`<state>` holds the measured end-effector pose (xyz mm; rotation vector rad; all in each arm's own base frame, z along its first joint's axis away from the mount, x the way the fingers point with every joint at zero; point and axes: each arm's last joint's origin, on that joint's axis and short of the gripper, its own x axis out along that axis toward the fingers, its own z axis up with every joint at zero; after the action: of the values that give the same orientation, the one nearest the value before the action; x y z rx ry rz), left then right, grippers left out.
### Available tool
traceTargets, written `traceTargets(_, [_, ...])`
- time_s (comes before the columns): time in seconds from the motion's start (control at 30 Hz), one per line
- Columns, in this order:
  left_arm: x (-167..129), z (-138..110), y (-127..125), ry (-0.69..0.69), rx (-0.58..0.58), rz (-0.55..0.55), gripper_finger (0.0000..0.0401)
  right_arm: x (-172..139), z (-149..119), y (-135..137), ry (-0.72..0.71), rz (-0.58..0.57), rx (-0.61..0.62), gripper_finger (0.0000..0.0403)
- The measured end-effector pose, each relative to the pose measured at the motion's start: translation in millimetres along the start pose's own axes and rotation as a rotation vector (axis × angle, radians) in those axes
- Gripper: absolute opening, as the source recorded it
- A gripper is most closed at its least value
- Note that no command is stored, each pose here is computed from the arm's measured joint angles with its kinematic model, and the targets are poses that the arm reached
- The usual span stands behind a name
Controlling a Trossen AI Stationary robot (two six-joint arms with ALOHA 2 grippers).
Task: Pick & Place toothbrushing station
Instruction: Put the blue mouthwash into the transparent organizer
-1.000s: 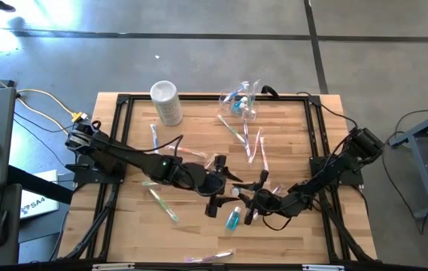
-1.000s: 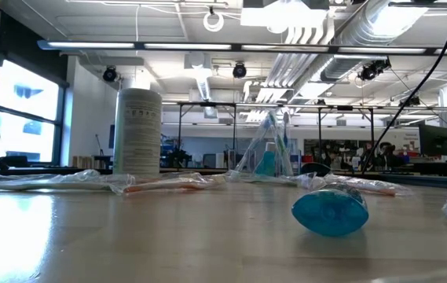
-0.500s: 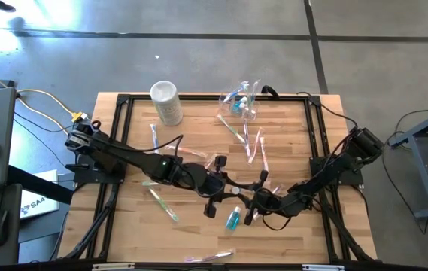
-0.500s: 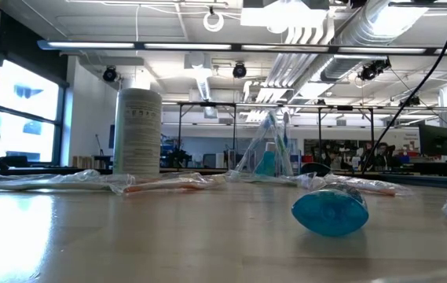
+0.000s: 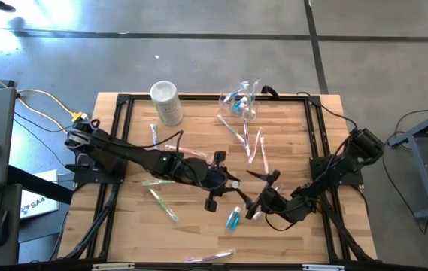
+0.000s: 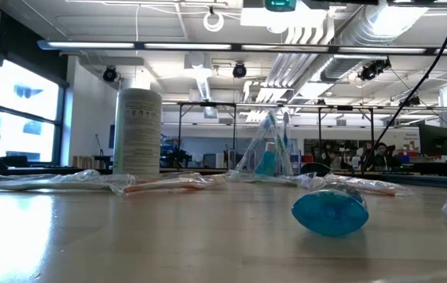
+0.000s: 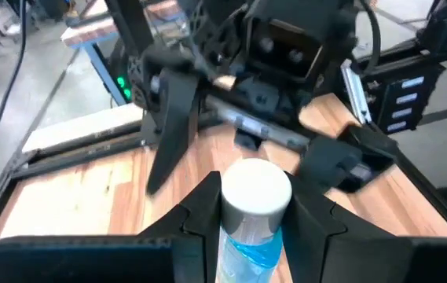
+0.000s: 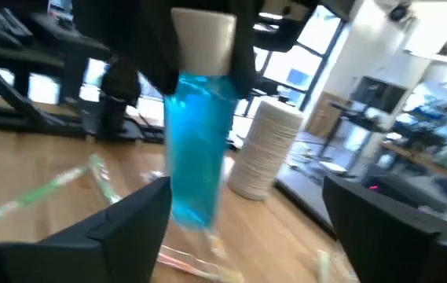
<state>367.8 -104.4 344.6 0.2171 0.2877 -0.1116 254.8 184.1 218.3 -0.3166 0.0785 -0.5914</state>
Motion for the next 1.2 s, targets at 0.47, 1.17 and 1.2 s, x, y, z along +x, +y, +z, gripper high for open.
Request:
traceTargets(0.47, [-10,-19,133,0.013,-0.254,0.227,0.009,-16,0,-3,0.087,-0.194,-0.038,0.0352])
traceTargets(1.17, [32,-130,284,-0.068,-0.407,0.491,0.009,-26,1,0,0.074,-0.163,-0.013,0.0353])
traceTargets(1.2, [32,-133,289,-0.072,-0.409,0.513,0.009,-26,1,0,0.074,-0.163,-0.014,0.0353])
